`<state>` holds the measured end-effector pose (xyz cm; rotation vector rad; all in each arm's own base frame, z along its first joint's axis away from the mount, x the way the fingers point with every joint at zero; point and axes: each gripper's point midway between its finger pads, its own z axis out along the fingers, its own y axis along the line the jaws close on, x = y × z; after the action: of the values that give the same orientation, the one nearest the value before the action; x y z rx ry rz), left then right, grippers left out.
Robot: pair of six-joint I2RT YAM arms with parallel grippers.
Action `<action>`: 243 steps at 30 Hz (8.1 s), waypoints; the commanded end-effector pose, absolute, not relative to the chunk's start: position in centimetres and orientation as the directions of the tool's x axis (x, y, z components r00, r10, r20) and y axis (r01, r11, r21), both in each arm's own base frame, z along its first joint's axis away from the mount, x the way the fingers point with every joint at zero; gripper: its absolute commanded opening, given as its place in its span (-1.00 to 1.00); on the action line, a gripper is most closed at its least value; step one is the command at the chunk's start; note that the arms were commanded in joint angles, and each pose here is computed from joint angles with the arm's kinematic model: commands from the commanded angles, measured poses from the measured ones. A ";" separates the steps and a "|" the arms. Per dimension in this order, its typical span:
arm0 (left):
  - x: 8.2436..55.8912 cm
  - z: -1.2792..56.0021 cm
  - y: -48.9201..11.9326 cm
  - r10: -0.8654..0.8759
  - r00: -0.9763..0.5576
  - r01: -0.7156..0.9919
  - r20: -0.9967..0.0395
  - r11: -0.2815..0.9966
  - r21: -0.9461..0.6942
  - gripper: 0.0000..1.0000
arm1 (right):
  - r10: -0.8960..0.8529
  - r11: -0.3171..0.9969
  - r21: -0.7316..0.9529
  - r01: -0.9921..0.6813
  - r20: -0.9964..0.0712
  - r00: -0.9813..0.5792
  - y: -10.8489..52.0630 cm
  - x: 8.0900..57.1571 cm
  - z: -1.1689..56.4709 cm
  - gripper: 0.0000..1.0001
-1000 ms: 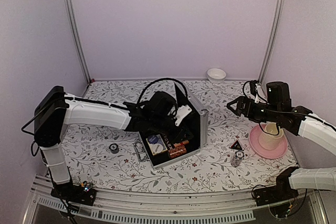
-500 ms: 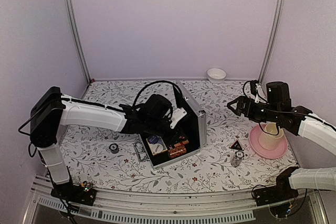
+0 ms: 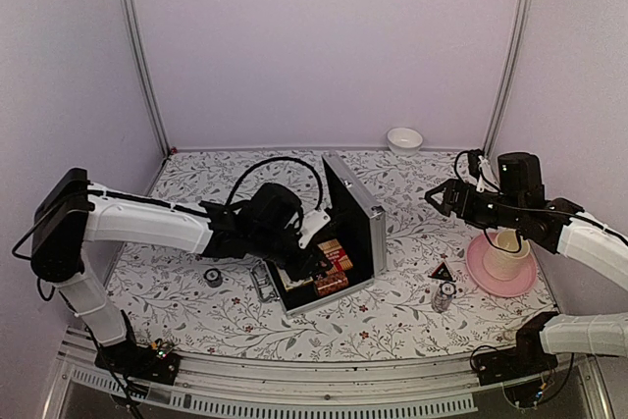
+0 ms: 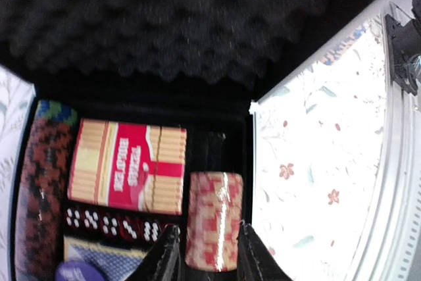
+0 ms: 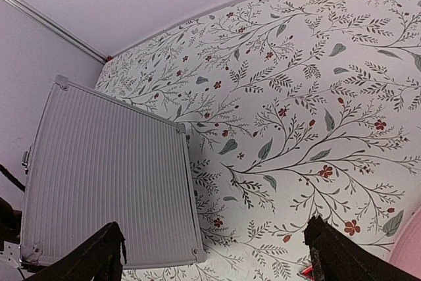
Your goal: Pack up texas hold em set
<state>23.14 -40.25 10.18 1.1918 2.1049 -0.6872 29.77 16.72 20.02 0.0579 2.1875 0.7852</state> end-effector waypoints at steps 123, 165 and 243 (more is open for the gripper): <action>32.2 16.1 -23.6 0.049 -0.491 0.412 -0.870 0.893 -0.182 0.60 | 0.224 0.973 0.097 0.209 -0.198 -0.954 14.8 17.5 8.2 0.50; 29.5 19.1 -21.9 -0.092 -0.336 0.472 -0.937 0.845 -0.252 0.59 | 0.114 0.948 0.319 0.020 -0.279 -0.953 20.1 20.4 11.2 -0.32; 14.0 13.5 -49.0 0.473 -0.149 0.985 -0.868 0.143 -0.092 -0.01 | -0.168 0.401 0.791 -0.462 -0.432 -0.886 31.9 15.1 18.3 -0.29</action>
<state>14.53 -48.19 13.14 1.3967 1.7465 -0.9430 15.02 31.19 16.19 -0.4977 2.4887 1.4263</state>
